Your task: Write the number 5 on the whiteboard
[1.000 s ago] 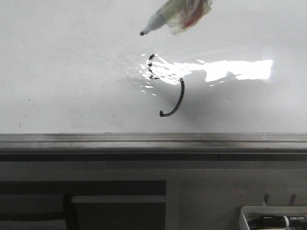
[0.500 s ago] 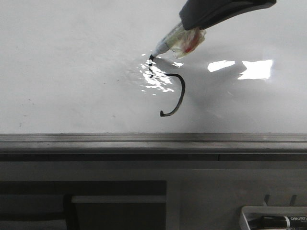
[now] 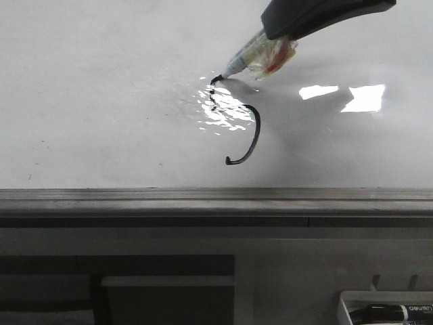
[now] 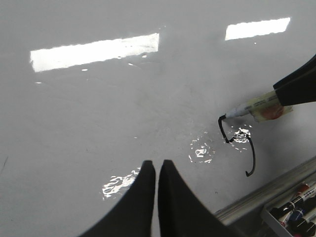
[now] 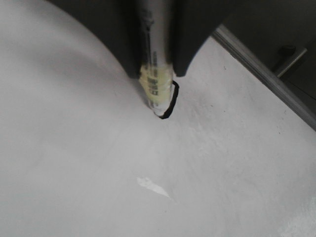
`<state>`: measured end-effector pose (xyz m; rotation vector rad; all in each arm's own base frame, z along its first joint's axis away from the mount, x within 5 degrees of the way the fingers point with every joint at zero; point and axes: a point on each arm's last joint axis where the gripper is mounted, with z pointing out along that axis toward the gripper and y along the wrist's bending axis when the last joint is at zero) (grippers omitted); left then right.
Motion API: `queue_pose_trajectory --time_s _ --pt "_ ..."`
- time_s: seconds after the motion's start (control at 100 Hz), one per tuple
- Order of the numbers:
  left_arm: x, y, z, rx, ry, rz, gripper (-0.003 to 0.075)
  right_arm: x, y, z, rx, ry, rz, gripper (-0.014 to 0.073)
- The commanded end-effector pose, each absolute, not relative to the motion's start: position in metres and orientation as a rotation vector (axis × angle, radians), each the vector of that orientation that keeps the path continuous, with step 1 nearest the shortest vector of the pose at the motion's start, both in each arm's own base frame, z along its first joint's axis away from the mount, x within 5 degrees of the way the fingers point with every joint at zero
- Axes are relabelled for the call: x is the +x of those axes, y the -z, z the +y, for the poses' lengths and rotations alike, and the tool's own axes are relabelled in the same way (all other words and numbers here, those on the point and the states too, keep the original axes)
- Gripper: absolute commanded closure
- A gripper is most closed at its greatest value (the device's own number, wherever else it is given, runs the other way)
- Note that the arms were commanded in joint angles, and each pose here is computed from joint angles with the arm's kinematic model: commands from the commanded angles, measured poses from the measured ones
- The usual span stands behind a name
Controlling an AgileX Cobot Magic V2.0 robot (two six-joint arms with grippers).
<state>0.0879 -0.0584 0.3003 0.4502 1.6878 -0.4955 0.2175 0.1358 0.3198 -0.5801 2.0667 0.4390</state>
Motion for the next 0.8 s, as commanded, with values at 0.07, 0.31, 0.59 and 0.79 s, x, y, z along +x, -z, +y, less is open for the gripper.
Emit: queue_pose_trajectory --time_s 0.07,0.31,0.59,0.79 --pt "0.090 -0.316 -0.056 0.385 0.508 1.603 0.0741 0.222 -0.337 0.120 -0.523 -0.384 2.009 0.0634" --pt "0.090 -0.316 -0.056 0.385 0.508 1.603 0.0741 0.216 -0.345 0.096 -0.456 -0.338 2.039 0.0634" --pt "0.090 -0.316 -0.056 0.385 0.508 1.603 0.0741 0.216 -0.345 0.090 -0.450 -0.311 2.045 0.0635" --pt "0.090 -0.316 -0.056 0.372 0.523 1.607 0.0741 0.183 -0.369 0.095 -0.509 -0.375 1.929 0.0635"
